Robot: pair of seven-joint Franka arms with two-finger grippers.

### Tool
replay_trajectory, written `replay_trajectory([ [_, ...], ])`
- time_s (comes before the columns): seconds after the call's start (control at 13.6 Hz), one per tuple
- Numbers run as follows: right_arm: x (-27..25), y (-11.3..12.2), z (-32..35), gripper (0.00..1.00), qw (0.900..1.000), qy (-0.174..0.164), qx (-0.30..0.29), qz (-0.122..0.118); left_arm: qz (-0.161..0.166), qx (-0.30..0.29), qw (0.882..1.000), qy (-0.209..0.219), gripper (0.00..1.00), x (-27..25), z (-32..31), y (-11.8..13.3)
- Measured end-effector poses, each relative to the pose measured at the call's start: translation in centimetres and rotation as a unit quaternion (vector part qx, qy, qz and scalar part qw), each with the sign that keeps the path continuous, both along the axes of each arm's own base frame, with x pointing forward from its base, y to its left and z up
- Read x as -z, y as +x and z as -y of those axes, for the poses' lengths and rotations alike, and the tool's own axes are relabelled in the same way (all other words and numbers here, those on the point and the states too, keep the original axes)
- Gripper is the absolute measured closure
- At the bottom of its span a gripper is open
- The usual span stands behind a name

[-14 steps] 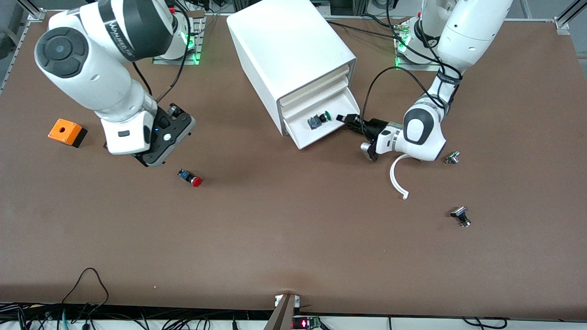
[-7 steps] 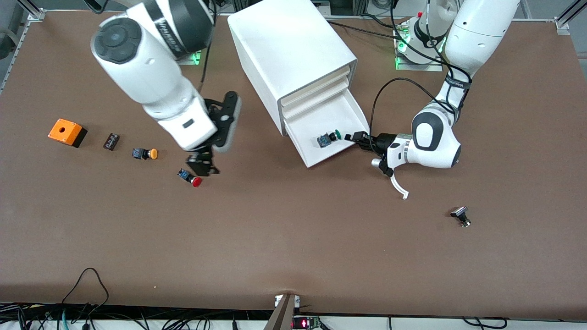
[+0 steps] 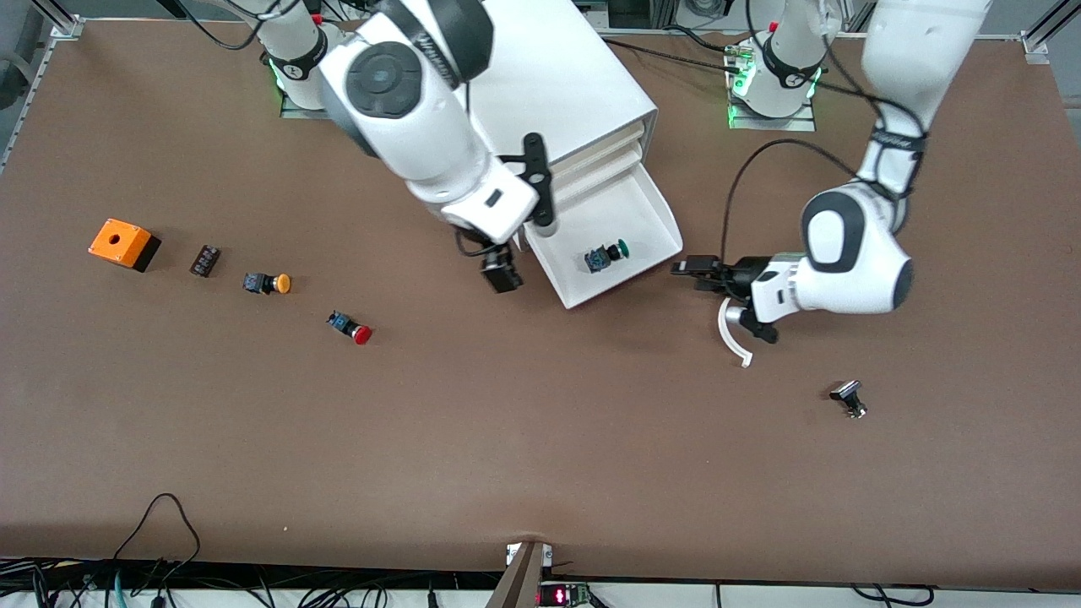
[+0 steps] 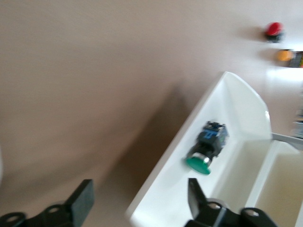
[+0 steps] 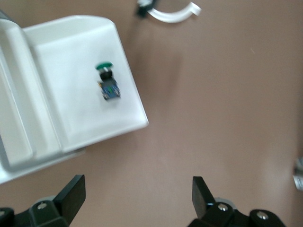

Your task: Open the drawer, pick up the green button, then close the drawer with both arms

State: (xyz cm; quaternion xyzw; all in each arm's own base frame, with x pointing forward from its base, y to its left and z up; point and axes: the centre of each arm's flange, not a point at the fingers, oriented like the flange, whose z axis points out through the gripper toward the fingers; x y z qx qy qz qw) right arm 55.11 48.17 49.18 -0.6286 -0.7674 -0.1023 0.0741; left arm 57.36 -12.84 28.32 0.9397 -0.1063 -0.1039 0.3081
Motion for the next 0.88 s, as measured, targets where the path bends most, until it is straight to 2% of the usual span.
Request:
replay_trajectory([
  [0.07,0.8,-1.0,-1.8,0.00,1.000,0.004,-0.022,0.000,0.017,-0.003,0.999,0.044,0.00,-3.5,-1.2,0.4],
  [0.29,2.1,-4.0,-6.2,0.00,0.998,0.005,-0.062,-0.002,0.062,0.003,0.988,0.144,0.00,-11.6,-4.1,-0.3],
  [0.52,5.4,-4.7,-8.1,0.00,0.997,-0.008,-0.072,-0.002,0.078,0.037,0.968,0.234,0.00,-18.2,-6.2,-2.3],
  [0.66,9.2,-4.7,-9.2,0.00,0.997,-0.024,-0.073,0.005,0.073,0.047,0.958,0.272,0.00,-22.8,-7.0,-3.1],
  [0.88,14.3,-5.2,-10.8,0.00,0.996,-0.041,-0.078,0.006,0.083,0.037,0.945,0.314,0.00,-27.4,-7.9,-3.0],
])
